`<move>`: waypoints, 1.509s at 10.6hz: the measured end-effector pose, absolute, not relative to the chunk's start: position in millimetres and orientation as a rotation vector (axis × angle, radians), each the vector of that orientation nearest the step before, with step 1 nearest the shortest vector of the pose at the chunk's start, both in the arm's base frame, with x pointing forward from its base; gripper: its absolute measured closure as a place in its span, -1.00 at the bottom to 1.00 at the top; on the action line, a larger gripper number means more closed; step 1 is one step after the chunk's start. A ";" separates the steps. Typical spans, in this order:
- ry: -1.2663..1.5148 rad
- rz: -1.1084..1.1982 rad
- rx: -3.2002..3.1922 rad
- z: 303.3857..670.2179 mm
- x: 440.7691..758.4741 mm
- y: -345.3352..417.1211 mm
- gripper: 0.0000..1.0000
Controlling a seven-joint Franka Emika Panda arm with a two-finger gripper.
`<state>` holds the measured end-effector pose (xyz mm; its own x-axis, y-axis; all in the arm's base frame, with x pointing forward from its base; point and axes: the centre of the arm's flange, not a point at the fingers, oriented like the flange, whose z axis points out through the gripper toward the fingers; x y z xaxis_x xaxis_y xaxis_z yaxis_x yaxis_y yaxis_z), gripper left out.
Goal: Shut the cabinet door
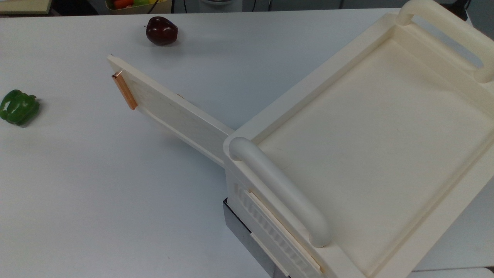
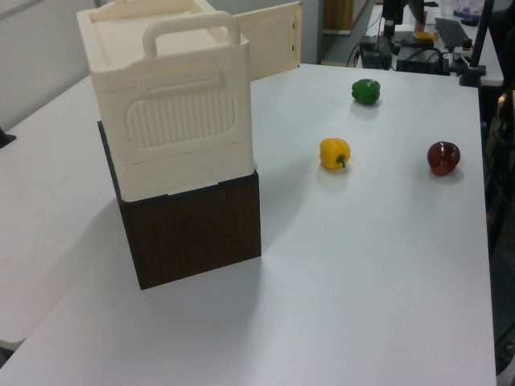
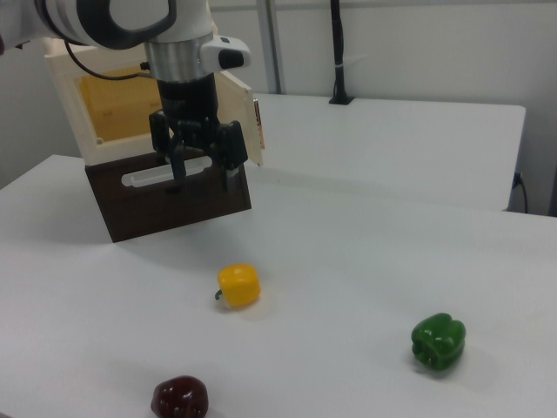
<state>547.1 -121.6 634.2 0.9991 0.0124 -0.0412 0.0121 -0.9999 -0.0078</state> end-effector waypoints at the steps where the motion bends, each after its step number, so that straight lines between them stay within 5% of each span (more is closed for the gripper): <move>1: -0.019 0.065 -3.133 634.2 547.1 -121.6 -1.00; 9: -0.126 0.030 -3.063 635.4 546.0 -126.4 -1.00; 11: -0.149 0.027 -3.055 634.9 545.4 -128.9 -0.82; 13: -0.172 0.028 -3.049 634.0 547.1 -123.3 -0.37; 16: -0.313 0.009 -3.010 626.6 556.9 -109.3 0.65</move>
